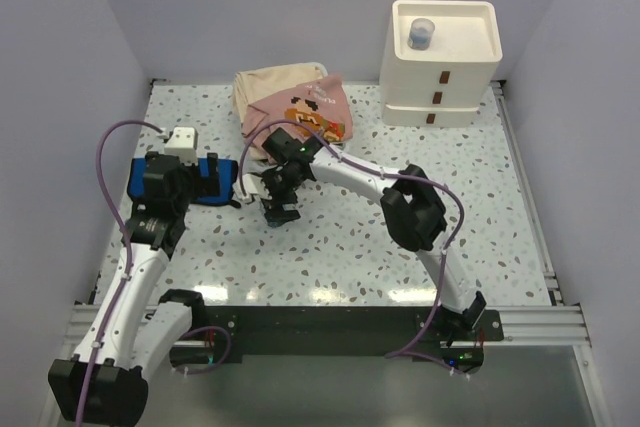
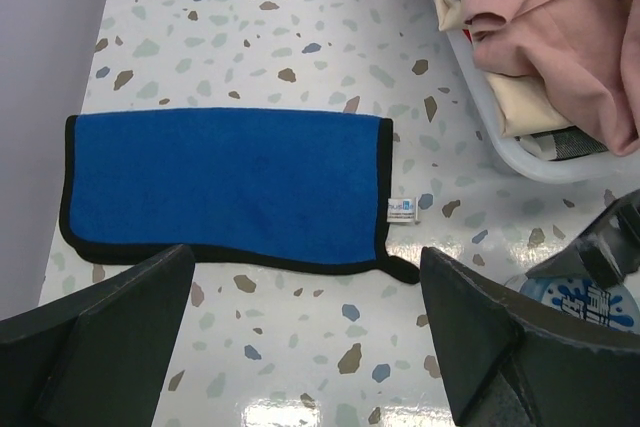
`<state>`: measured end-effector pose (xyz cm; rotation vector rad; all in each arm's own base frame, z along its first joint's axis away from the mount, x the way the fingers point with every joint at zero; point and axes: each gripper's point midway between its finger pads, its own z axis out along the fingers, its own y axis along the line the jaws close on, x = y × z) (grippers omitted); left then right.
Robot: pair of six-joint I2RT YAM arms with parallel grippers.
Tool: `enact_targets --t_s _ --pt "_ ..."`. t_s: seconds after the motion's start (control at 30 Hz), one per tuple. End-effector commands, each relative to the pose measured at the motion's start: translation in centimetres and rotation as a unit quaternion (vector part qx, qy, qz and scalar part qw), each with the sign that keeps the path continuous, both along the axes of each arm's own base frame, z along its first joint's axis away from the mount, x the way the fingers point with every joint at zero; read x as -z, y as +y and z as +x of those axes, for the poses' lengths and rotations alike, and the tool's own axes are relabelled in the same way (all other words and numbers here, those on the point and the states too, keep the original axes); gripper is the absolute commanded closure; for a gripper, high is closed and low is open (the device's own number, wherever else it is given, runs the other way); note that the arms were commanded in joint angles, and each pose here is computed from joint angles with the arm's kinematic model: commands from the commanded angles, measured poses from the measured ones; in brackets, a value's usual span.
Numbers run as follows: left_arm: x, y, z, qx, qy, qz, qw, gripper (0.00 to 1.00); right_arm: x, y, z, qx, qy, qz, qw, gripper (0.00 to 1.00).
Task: Sort the stationery into containers
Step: Pick up the stationery from the center of the board, then place the stationery in the storage box.
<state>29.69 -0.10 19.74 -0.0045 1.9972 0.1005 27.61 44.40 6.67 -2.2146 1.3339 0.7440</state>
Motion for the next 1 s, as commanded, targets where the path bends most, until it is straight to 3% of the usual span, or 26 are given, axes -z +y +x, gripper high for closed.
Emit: enact_targets --t_s 0.0,0.07,0.1,0.23,0.3,0.4,0.57,0.77,0.83,0.9,0.97 --pt "-0.8 -0.1 0.4 0.000 -0.015 -0.014 1.000 0.00 -0.8 0.0 -0.9 -0.011 0.021 -0.007 1.000 0.27" --pt "-0.8 -0.2 0.5 0.002 -0.014 -0.016 1.000 0.00 -1.4 -0.1 -1.0 -0.010 0.029 -0.013 0.999 0.41" --pt "-0.9 -0.2 0.5 0.002 -0.015 -0.016 1.000 0.00 -1.7 -0.2 -1.0 -0.009 0.030 -0.016 0.999 0.57" --pt "-1.4 -0.2 0.9 0.011 -0.022 -0.017 1.000 0.00 -5.5 -1.6 -0.5 -0.005 0.012 -0.024 1.000 0.83" --pt "-1.4 -0.2 1.2 0.017 -0.028 -0.018 0.999 0.00 -8.1 -2.8 -0.1 0.017 0.012 -0.018 1.000 0.89" --pt "-1.8 -0.2 1.8 0.028 -0.042 -0.013 0.999 0.00 -15.7 -3.9 2.5 0.115 0.003 0.053 0.992 0.91" --pt "-1.9 -0.7 2.8 0.040 -0.049 -0.021 0.998 0.00 -25.0 -8.4 8.7 0.281 -0.016 0.142 0.949 0.94" --pt "-2.1 -1.7 3.5 0.064 -0.057 -0.037 0.996 0.00 -32.6 -17.2 18.2 0.466 -0.129 0.218 0.848 1.00" --pt "-2.1 -1.9 3.6 0.068 -0.057 -0.039 0.995 0.00 -34.1 -21.7 21.4 0.548 -0.212 0.196 0.785 1.00" --pt "-1.9 -2.0 3.5 0.072 -0.054 -0.040 0.995 0.00 -37.3 -25.3 24.1 0.596 -0.255 0.234 0.725 1.00" --pt "-1.9 -2.1 3.4 0.075 -0.054 -0.042 0.995 0.00 -38.9 -28.1 25.7 0.626 -0.289 0.242 0.683 1.00"
